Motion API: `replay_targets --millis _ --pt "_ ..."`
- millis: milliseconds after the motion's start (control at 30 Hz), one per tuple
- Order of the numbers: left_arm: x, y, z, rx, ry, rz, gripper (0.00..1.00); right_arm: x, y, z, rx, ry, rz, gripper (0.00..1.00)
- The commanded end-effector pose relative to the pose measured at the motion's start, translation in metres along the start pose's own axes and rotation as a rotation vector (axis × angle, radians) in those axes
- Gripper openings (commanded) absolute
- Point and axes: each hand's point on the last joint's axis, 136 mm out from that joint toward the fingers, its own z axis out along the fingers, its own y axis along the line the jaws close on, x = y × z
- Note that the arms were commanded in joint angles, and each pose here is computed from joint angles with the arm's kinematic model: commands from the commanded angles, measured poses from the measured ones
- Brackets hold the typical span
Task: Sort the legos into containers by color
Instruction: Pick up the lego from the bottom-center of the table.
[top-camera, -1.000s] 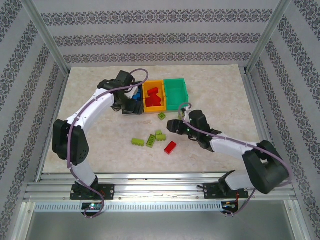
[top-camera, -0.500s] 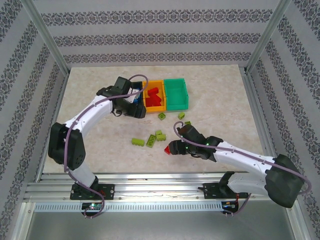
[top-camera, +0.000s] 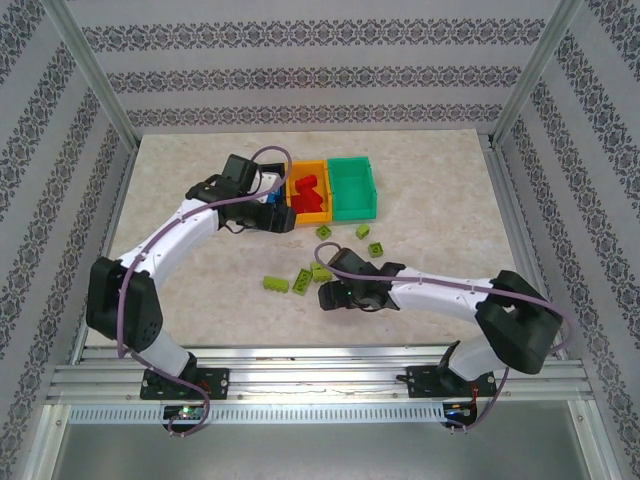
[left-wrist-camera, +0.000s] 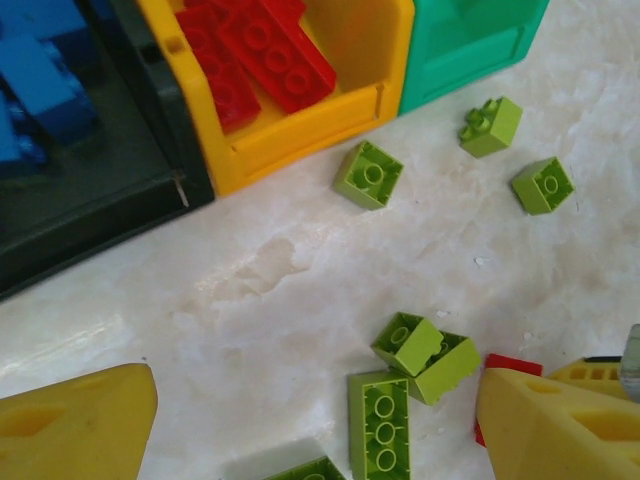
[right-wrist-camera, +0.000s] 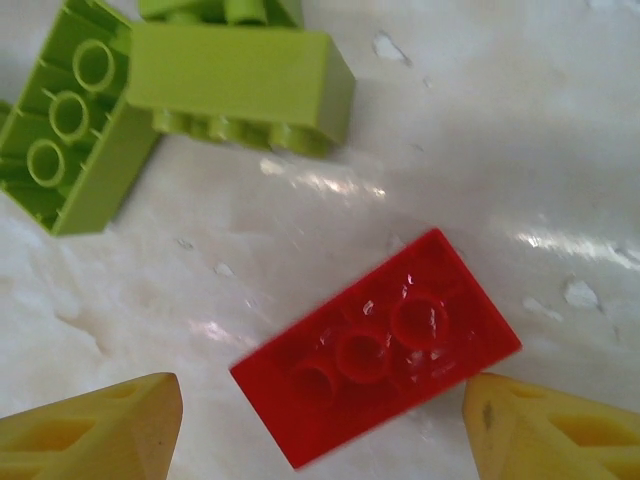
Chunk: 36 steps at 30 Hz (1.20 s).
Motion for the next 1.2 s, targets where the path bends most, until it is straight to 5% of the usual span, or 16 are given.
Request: replay_targets --millis 0,333,667,1167 --pt "0.005 -0.013 0.012 0.051 0.035 0.001 0.83 -0.004 -0.002 0.005 0.056 -0.004 -0.016 0.75" --pt "0.000 -0.014 -0.003 0.033 -0.013 0.026 0.84 -0.005 -0.025 0.013 0.185 0.012 -0.070 0.74" --pt "0.003 -0.011 0.001 0.020 0.014 0.027 0.84 -0.007 -0.017 0.016 0.137 0.008 -0.095 0.37" --pt "0.002 -0.006 0.002 -0.008 0.019 0.031 0.85 -0.042 -0.009 -0.020 0.078 -0.152 -0.125 0.32"
